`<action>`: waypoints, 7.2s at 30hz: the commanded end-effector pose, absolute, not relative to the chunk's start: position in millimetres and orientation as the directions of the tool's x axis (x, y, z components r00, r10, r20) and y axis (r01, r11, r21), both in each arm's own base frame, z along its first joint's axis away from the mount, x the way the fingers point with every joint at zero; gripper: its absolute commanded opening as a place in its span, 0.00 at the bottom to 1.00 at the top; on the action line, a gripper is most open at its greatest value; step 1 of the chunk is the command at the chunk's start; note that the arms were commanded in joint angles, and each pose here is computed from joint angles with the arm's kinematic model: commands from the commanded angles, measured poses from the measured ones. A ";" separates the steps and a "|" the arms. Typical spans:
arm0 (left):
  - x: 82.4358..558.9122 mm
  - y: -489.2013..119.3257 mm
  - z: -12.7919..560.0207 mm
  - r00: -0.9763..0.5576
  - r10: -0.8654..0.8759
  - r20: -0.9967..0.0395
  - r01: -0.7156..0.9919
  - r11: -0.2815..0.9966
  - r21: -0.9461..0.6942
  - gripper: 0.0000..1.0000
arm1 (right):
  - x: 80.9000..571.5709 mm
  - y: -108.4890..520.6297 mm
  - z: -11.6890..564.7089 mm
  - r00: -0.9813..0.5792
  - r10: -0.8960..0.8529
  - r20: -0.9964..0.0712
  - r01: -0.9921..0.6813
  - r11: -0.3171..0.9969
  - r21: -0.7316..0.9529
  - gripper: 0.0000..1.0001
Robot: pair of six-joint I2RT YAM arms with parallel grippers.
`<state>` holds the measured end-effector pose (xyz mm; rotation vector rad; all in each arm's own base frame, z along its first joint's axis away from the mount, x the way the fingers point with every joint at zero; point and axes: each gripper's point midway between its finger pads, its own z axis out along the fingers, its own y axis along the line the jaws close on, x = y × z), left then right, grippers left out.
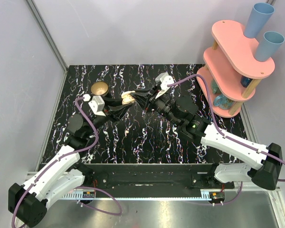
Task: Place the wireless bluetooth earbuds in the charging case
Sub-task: Insert the right earbud into the right side groove of the charging case, then pick up the left earbud from the center of the board.
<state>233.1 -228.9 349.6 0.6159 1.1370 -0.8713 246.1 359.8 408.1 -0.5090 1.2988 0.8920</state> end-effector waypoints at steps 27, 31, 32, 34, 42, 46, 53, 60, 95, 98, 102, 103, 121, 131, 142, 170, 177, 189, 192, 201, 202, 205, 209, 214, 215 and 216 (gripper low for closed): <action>218.1 -219.3 381.7 0.295 -0.345 -0.891 0.834 0.547 0.064 0.00 | 239.4 370.4 399.5 0.034 0.235 -0.971 -0.824 0.556 0.106 0.06; 218.8 -217.6 381.4 0.297 -0.344 -0.890 0.829 0.556 0.062 0.00 | 238.8 371.4 395.2 0.042 0.208 -0.977 -0.824 0.561 0.084 0.07; 219.2 -217.2 382.2 0.300 -0.345 -0.890 0.827 0.559 0.062 0.00 | 237.5 373.3 393.2 0.041 0.201 -0.979 -0.827 0.557 0.080 0.07; 219.8 -217.3 381.9 0.299 -0.344 -0.890 0.826 0.560 0.061 0.00 | 237.5 374.2 390.7 0.039 0.190 -0.981 -0.827 0.557 0.075 0.07; 219.9 -217.1 383.1 0.300 -0.346 -0.889 0.825 0.563 0.060 0.00 | 238.4 374.9 386.7 0.075 0.143 -0.987 -0.808 0.589 0.024 0.06; 221.1 -216.1 382.0 0.299 -0.345 -0.890 0.821 0.568 0.056 0.00 | 238.4 374.6 385.1 0.089 0.126 -0.988 -0.802 0.598 0.004 0.06; 222.3 -214.5 383.6 0.302 -0.348 -0.888 0.815 0.577 0.051 0.00 | 231.3 379.3 380.9 0.091 0.111 -0.990 -0.820 0.573 -0.011 0.07; 226.0 -212.5 383.0 0.297 -0.349 -0.889 0.805 0.593 0.036 0.00 | 228.6 381.0 374.3 0.091 0.091 -0.992 -0.824 0.566 -0.023 0.08; 229.7 -207.5 376.4 0.279 -0.333 -0.901 0.784 0.621 0.013 0.00 | 220.7 327.4 440.3 0.214 0.338 -0.916 -0.750 0.658 0.068 0.86; 229.5 -203.4 376.6 0.288 -0.335 -0.897 0.771 0.636 0.010 0.00 | 225.6 308.8 448.6 0.218 0.321 -0.922 -0.699 0.711 0.082 0.88; 233.2 -202.4 372.4 0.284 -0.329 -0.901 0.761 0.648 0.004 0.00 | 235.5 294.8 448.8 0.189 0.309 -0.932 -0.633 0.764 0.125 0.97; 233.3 -201.7 374.0 0.288 -0.325 -0.901 0.759 0.651 0.008 0.00 | 240.4 291.7 440.2 0.163 0.278 -0.947 -0.602 0.788 0.128 1.00; 240.9 -163.5 400.4 0.355 -0.236 -0.905 0.618 0.785 0.037 0.00 | 329.6 261.3 251.8 -0.524 0.408 -0.748 -0.102 0.842 0.530 1.00; 237.1 -124.4 397.7 0.383 -0.208 -0.900 0.525 0.851 0.027 0.00 | 332.4 310.9 167.7 -0.783 0.337 -0.523 0.037 0.864 0.502 0.99; 227.2 -108.4 395.6 0.412 -0.188 -0.892 0.467 0.884 0.029 0.00 | 323.6 363.6 134.6 -0.827 0.357 -0.435 0.093 0.850 0.519 0.97; 213.6 -97.7 388.9 0.432 -0.194 -0.881 0.441 0.897 0.018 0.00 | 329.4 358.7 109.5 -0.820 0.530 -0.214 0.332 0.746 0.578 0.83; 217.1 -90.1 381.8 0.421 -0.195 -0.886 0.404 0.915 -0.010 0.00 | 309.6 390.0 89.8 -0.859 0.504 -0.090 0.402 0.773 0.491 0.84; 221.6 -74.8 373.3 0.433 -0.192 -0.881 0.327 0.944 -0.045 0.00 | 283.9 429.5 76.1 -0.879 0.464 -0.107 0.378 0.817 0.436 0.73; 220.3 -74.5 373.2 0.436 -0.190 -0.880 0.328 0.944 -0.042 0.00 | 278.5 431.3 60.5 -0.889 0.450 -0.086 0.382 0.831 0.405 0.70; 218.9 -73.2 365.7 0.435 -0.183 -0.882 0.322 0.946 -0.037 0.00 | 274.2 431.0 43.5 -0.913 0.400 -0.080 0.347 0.864 0.364 0.56; 218.3 -72.2 366.0 0.438 -0.187 -0.880 0.320 0.947 -0.042 0.00 | 274.0 431.6 40.1 -0.915 0.396 -0.081 0.344 0.867 0.360 0.56; 217.0 -69.2 366.0 0.446 -0.197 -0.873 0.310 0.949 -0.056 0.00 | 275.3 432.8 37.7 -0.917 0.391 -0.084 0.339 0.871 0.355 0.56; 217.0 -69.1 365.2 0.444 -0.194 -0.875 0.309 0.950 -0.054 0.00 | 277.8 435.4 37.0 -0.919 0.385 -0.088 0.332 0.874 0.356 0.57; 217.5 -69.0 365.3 0.445 -0.188 -0.876 0.306 0.951 -0.048 0.00 | 279.7 437.0 34.4 -0.919 0.383 -0.092 0.330 0.876 0.353 0.57; 217.6 -68.6 365.3 0.446 -0.186 -0.876 0.304 0.951 -0.047 0.00 | 279.6 436.9 34.0 -0.920 0.381 -0.092 0.329 0.877 0.351 0.57; 217.8 -68.7 364.9 0.444 -0.185 -0.877 0.304 0.951 -0.047 0.00 | 280.3 437.6 34.3 -0.921 0.379 -0.094 0.325 0.877 0.353 0.56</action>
